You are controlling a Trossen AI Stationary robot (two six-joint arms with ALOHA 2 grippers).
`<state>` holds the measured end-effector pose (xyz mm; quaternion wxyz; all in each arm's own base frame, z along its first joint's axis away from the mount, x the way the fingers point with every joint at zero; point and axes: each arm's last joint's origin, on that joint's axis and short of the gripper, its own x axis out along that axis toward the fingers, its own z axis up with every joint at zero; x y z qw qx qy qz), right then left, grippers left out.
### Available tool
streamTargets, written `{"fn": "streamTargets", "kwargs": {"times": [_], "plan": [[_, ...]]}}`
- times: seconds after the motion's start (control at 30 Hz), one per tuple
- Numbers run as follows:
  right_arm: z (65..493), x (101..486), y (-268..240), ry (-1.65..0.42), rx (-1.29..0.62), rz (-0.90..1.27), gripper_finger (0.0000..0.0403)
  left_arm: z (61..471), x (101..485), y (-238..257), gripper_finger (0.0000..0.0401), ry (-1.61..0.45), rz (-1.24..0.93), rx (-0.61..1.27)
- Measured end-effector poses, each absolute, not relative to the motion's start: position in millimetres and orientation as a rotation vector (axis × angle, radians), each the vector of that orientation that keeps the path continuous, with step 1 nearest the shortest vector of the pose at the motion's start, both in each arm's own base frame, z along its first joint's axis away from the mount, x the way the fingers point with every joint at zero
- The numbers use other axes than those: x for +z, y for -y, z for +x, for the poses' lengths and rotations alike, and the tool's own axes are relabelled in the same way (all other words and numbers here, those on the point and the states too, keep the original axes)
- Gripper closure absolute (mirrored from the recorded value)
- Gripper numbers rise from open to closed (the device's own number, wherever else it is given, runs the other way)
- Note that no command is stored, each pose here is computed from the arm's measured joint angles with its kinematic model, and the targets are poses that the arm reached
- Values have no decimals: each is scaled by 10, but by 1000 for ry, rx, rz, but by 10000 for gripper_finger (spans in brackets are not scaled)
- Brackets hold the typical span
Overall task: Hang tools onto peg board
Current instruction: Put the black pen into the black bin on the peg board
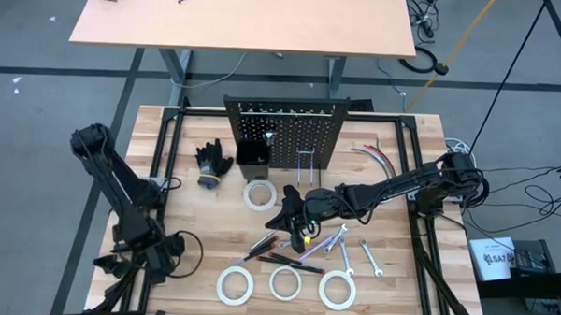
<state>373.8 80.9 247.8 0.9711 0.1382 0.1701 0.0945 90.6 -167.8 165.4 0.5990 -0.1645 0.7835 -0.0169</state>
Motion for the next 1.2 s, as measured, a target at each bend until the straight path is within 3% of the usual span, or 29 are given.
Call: {"fn": "streamTargets", "kwargs": {"times": [0.8, 1.07, 1.2], "plan": [[3706, 2479, -933, -353, 220, 291, 403, 915, 1374, 1788, 245, -1904, -201, -51], [3699, 2474, -957, -360, 224, 293, 403, 1025, 1363, 1735, 245, -1862, -214, -50], [3698, 2476, -957, -359, 225, 292, 403, 1164, 1357, 1692, 245, -1746, -203, -16]]}}
